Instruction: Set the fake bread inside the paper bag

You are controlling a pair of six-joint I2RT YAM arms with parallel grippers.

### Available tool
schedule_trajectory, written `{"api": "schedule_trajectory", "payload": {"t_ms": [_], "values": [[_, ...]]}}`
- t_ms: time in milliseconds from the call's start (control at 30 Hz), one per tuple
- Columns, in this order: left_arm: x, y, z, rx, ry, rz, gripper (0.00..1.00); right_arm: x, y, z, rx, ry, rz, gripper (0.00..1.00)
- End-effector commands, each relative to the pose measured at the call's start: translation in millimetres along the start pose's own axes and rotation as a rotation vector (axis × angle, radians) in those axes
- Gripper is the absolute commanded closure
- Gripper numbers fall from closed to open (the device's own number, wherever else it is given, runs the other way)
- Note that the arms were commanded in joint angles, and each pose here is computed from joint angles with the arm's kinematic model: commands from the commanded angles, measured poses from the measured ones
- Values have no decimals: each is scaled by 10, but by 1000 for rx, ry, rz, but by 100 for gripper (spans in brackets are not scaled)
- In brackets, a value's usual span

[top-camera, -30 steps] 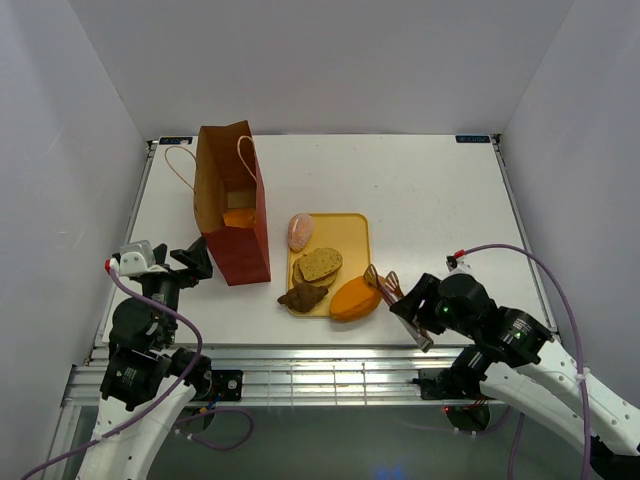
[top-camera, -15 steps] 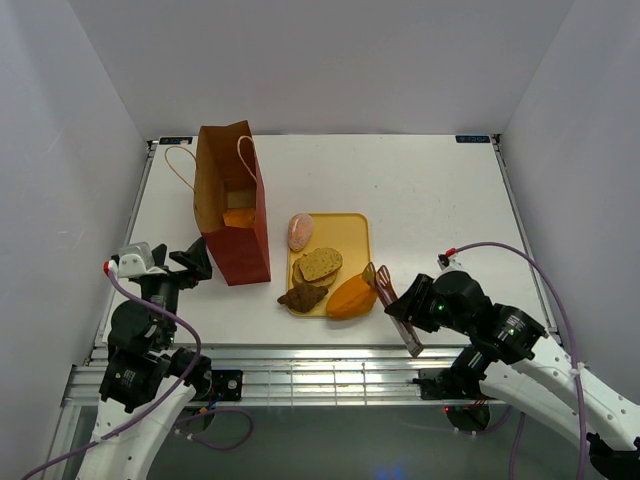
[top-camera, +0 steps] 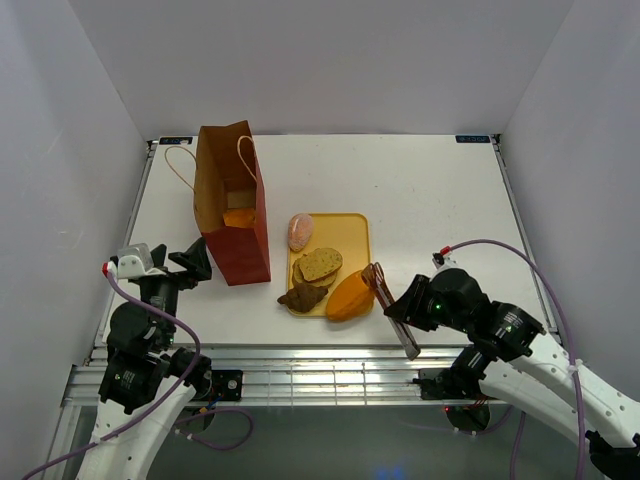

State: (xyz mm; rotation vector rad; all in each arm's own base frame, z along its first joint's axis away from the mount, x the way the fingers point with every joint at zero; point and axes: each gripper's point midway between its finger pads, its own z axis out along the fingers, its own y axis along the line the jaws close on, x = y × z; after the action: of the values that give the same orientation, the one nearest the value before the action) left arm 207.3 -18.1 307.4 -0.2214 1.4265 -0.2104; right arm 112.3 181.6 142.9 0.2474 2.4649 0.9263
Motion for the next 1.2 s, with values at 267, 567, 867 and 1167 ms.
{"api": "schedule_trajectory", "payload": {"t_ms": [267,567,867,1167], "values": [[36,17,9,-9,7,7,2,-502,679,-219,-144,-137,-152,92],[10,74,-4,-39,-4,2,2,-932,1261,-449,-213,-238,-330,92],[-8,141,-11,-77,-13,-2,2,-1213,1975,-842,-373,-299,-550,92],[-11,171,-16,-93,-16,-5,2,-1341,2719,-1167,-602,-342,-769,92]]}}
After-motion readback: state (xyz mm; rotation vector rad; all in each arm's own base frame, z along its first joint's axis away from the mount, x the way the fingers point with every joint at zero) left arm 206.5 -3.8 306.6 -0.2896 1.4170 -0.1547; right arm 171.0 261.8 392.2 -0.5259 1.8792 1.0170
